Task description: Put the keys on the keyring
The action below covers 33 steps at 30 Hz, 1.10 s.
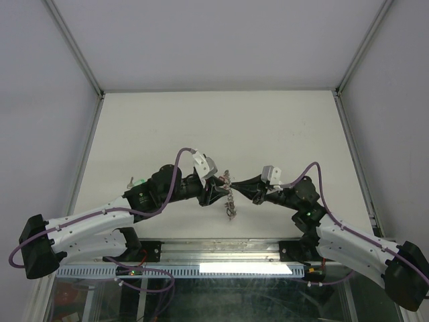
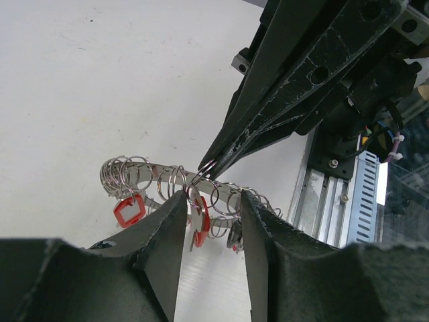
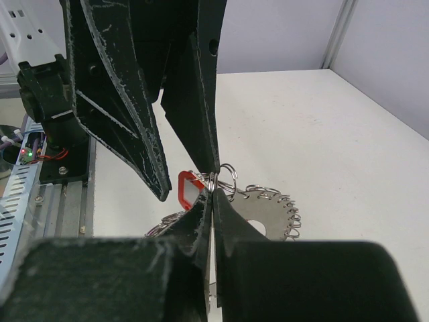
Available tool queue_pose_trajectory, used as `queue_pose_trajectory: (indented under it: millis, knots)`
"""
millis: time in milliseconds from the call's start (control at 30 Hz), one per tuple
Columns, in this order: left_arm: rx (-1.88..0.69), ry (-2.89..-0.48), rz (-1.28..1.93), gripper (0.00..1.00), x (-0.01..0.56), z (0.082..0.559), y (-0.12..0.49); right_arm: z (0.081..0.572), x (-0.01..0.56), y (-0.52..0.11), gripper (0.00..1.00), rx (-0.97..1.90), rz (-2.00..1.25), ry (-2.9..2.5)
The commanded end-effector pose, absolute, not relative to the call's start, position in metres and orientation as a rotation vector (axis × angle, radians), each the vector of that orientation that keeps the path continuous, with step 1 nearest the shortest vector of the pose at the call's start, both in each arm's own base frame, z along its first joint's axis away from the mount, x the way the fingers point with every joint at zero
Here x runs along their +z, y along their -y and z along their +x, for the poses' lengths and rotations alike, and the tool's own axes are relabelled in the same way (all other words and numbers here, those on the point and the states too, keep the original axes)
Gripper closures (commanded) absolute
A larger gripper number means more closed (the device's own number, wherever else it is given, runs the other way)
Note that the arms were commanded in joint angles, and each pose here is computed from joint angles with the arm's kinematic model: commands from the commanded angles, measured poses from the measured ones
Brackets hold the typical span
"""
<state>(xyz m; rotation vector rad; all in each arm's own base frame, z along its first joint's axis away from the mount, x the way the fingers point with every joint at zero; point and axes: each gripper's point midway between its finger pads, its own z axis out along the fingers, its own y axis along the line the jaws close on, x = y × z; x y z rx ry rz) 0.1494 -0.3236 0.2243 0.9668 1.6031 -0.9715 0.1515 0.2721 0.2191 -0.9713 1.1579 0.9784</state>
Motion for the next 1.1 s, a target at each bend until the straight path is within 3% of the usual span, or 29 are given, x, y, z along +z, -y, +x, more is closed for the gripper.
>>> queue_pose_trajectory:
  millis: [0,800,933,1067]
  knots:
    - [-0.978,-1.527,0.943,0.64,0.248,0.152,0.327,0.154,0.271,-0.271,1.0,0.955,-0.921,-1.002]
    - [-0.959,-1.532,0.956,0.57,0.238,0.153,0.327,0.152,0.273,-0.271,1.0,0.97,-0.909,-0.998]
    - [-0.992,-1.512,0.992,0.61,0.236,0.147,0.332,0.152,0.274,-0.271,1.0,0.972,-0.907,-0.996]
    - [-0.993,-1.518,0.993,0.74,0.234,0.147,0.332,0.152,0.274,-0.27,1.0,0.971,-0.904,-0.998]
